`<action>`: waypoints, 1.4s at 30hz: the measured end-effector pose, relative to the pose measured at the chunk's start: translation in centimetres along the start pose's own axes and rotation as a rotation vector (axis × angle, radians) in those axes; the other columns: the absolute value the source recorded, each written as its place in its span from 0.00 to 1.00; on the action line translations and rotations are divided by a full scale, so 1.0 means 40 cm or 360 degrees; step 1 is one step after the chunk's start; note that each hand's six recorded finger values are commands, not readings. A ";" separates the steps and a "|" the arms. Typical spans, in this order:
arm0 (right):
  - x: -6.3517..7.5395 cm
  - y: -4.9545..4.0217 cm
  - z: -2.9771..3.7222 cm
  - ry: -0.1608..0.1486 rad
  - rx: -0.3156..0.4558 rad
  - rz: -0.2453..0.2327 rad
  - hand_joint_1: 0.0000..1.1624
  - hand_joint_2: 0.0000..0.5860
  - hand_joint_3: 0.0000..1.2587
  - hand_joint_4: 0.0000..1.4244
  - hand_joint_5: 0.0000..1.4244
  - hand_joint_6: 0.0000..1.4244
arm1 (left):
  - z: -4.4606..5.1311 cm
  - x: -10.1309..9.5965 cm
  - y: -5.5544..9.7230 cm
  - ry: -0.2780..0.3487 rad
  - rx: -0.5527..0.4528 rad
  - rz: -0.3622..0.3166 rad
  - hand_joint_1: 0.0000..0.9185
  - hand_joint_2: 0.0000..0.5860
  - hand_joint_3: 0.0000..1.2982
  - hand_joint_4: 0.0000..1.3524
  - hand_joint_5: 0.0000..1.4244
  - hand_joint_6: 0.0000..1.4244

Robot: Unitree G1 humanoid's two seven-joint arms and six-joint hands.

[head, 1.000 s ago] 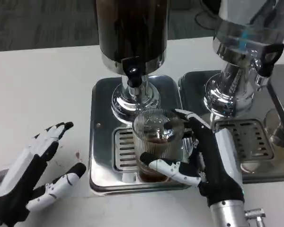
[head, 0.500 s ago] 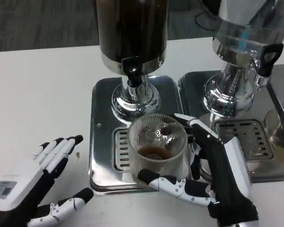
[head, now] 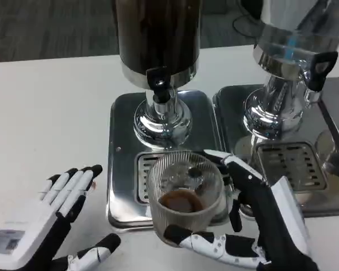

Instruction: Grasp the cup under the faucet to collect the drink, then remove the cup.

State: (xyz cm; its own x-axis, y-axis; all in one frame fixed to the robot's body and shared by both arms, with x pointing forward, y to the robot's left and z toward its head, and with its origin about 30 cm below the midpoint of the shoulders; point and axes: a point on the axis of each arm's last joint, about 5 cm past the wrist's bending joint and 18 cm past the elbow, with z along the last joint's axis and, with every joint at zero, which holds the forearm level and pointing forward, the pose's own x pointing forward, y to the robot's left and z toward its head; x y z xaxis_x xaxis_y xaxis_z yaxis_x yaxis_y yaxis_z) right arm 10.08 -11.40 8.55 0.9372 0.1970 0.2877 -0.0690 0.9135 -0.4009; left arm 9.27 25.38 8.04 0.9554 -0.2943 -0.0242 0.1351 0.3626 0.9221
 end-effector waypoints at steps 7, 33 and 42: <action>0.000 -0.005 0.001 -0.0001 0.0007 0.0021 0.87 0.19 0.39 0.43 0.63 0.94 | 0.016 -0.028 -0.013 0.0093 0.0007 0.0023 0.00 0.33 0.00 0.00 0.00 0.00; 0.005 -0.018 -0.006 0.0013 -0.0015 -0.0016 0.86 0.22 0.39 0.44 0.63 0.93 | 0.042 -0.028 -0.033 0.0198 0.0087 0.0169 0.00 0.32 0.00 0.00 0.00 0.00; 0.004 -0.016 -0.009 0.0027 -0.0013 -0.0014 0.86 0.22 0.39 0.44 0.63 0.93 | 0.046 -0.027 -0.038 0.0196 0.0075 0.0156 0.00 0.32 0.00 0.00 0.00 0.00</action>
State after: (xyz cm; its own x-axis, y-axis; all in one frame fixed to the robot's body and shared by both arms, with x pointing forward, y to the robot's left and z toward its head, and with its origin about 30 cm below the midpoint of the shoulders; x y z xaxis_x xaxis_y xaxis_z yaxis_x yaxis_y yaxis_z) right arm 10.39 -12.09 8.53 0.9435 0.1829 0.2762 -0.0581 0.9122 -0.4057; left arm 7.57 23.52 7.37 0.9887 -0.1479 0.0225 0.0297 0.3415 0.9394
